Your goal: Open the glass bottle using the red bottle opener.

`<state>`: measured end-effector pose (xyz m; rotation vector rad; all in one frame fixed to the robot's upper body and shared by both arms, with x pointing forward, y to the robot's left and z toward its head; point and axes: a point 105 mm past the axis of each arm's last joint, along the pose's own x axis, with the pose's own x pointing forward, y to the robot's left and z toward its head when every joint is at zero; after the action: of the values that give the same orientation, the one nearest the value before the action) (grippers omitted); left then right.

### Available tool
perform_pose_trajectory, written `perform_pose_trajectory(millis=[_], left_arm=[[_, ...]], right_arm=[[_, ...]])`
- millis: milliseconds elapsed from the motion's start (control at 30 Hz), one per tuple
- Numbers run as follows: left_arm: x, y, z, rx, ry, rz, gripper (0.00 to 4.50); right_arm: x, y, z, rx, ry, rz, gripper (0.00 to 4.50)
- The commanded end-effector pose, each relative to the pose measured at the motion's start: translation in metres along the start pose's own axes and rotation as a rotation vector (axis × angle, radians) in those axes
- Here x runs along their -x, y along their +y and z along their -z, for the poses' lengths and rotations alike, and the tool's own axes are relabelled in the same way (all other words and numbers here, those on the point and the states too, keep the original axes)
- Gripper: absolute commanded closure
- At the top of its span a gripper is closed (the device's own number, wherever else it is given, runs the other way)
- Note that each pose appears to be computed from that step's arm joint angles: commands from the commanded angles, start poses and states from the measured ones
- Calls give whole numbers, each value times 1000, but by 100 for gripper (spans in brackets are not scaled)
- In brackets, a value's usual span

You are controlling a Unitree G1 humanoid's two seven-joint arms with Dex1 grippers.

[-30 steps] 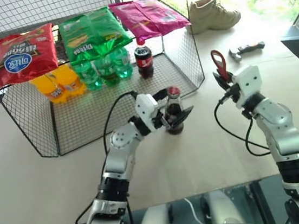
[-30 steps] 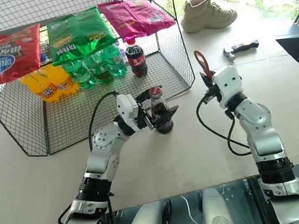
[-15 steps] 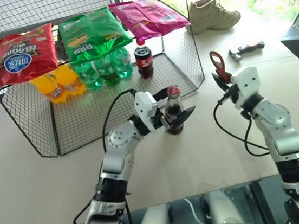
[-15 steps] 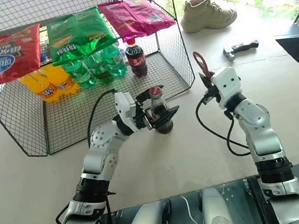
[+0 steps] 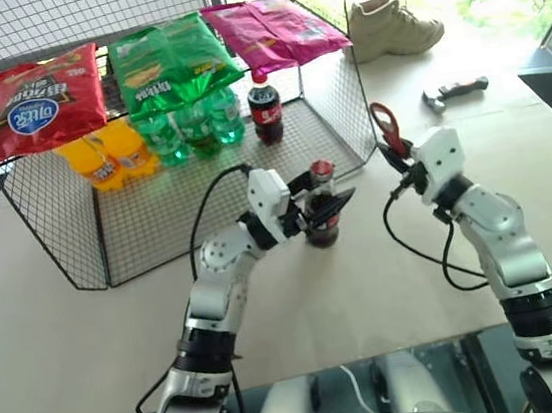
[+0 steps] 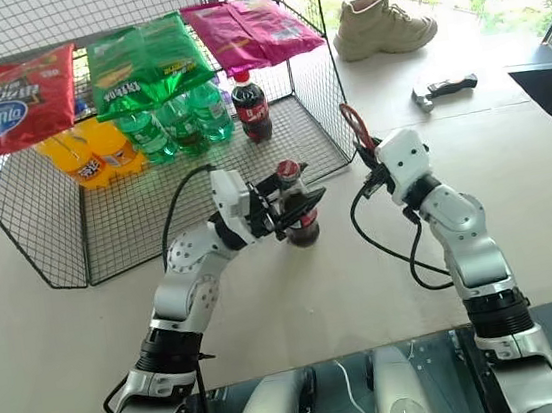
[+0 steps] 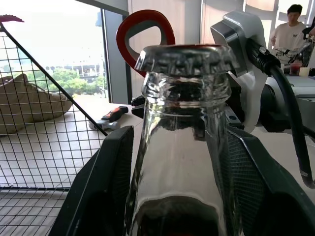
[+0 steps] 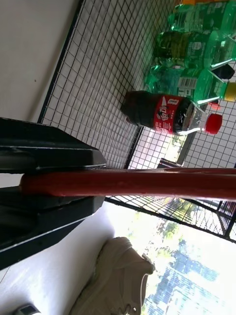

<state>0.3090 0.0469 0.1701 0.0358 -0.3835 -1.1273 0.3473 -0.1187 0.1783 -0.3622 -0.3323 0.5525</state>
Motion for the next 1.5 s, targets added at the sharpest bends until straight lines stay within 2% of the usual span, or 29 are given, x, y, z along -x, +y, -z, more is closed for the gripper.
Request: perform_pose_trajectory(millis=[33, 200, 333, 767, 900, 1233, 1500], left_arm=[[-2, -3, -7, -29, -16, 19, 237], [0, -3, -3, -27, 0, 10, 237], [1, -1, -3, -27, 0, -1, 237], [-3, -1, -3, -19, 2, 5, 237], [-3, -2, -2, -14, 4, 11, 237], [-6, -5, -2, -4, 7, 26, 237], [-5, -4, -2, -1, 12, 27, 237]], right_arm=[[-5, 9, -29, 117, -96, -60, 450], [-5, 40, -40, 328, -147, -191, 450], [-3, 56, -43, 426, -190, -251, 450], [-12, 74, -33, 693, -281, -280, 450], [-17, 82, -27, 722, -320, -293, 450], [-28, 109, -6, 658, -348, -344, 450], [-31, 92, -12, 768, -386, -301, 450]])
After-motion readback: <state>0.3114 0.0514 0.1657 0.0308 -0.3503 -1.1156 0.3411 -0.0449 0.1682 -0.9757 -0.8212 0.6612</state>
